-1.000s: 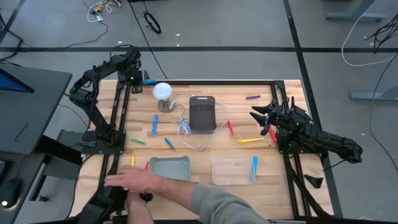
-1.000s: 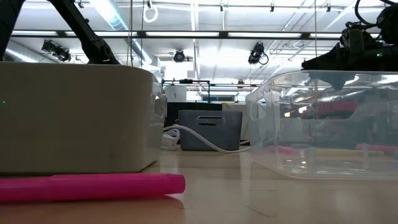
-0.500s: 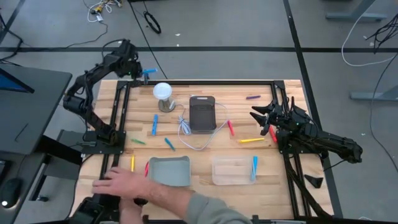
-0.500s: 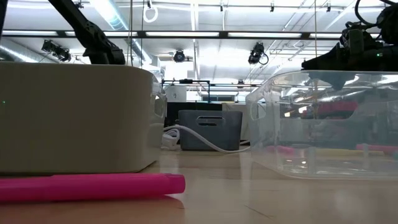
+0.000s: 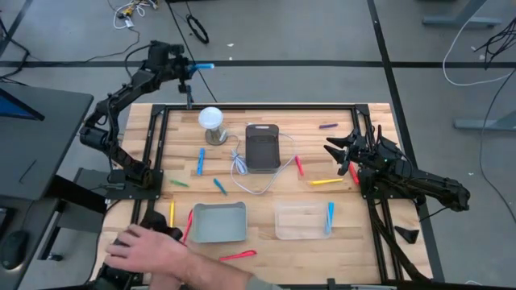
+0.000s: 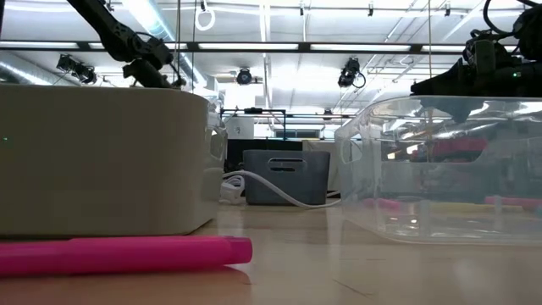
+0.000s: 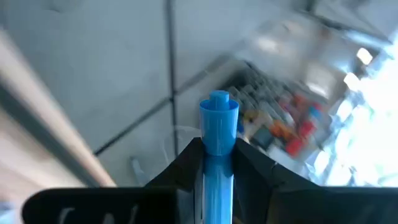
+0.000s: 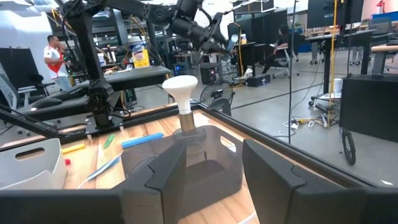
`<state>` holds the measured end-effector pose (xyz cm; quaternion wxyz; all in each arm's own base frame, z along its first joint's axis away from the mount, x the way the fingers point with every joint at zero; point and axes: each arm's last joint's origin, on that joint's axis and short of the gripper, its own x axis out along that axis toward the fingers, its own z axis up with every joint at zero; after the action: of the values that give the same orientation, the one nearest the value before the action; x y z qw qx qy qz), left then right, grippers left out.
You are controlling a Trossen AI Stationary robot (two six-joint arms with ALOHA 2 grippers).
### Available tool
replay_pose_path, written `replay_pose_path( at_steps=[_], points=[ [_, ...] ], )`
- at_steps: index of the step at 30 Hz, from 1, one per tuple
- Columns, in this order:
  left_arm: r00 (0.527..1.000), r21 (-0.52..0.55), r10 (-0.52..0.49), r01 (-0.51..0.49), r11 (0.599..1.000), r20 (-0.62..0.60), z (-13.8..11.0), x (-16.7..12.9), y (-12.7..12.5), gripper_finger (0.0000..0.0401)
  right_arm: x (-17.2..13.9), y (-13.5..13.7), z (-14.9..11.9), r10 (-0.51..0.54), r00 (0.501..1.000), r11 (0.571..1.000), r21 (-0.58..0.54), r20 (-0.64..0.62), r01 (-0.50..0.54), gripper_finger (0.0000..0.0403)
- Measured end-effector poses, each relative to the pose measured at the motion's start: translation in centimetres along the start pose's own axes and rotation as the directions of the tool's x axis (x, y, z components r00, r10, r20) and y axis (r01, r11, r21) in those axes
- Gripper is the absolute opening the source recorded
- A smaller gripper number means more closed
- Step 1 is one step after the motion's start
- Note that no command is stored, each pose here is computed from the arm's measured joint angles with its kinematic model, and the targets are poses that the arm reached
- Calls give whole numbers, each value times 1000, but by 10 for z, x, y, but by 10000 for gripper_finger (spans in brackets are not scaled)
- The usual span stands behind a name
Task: Pick & Place Markers
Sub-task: Put the top left blue highlighter pen into the black bin
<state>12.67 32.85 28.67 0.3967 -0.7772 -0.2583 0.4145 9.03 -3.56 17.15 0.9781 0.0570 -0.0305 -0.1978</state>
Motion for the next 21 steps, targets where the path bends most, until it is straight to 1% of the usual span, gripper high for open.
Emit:
replay_pose_path(
  at_steps=[3,6,9,13,15,16,18,21],
  points=[
    [991,68,-107,113,991,-83,-9,0,-11,69,0,0,0,0,1000,1000,0,0,0,159],
    [964,158,-209,235,959,-166,-17,-2,-21,69,0,0,0,0,1000,1000,0,0,0,159],
    [925,253,-273,340,906,-265,-26,-4,-28,69,0,0,0,0,1000,1000,0,0,0,159],
    [859,367,-314,467,805,-404,-38,-8,-35,69,0,0,0,0,1000,1000,0,0,0,159],
    [822,411,-319,525,745,-472,-45,-10,-37,69,0,0,0,0,1000,1000,0,0,0,159],
    [801,433,-321,557,709,-506,-48,-11,-38,69,0,0,0,0,1000,1000,0,0,0,159],
    [757,484,-320,624,613,-570,-55,-14,-39,69,0,0,0,0,1000,1000,0,0,0,159],
    [683,534,-289,715,452,-671,-67,-17,-39,69,0,0,0,0,1000,1000,0,1,0,159]
  ],
)
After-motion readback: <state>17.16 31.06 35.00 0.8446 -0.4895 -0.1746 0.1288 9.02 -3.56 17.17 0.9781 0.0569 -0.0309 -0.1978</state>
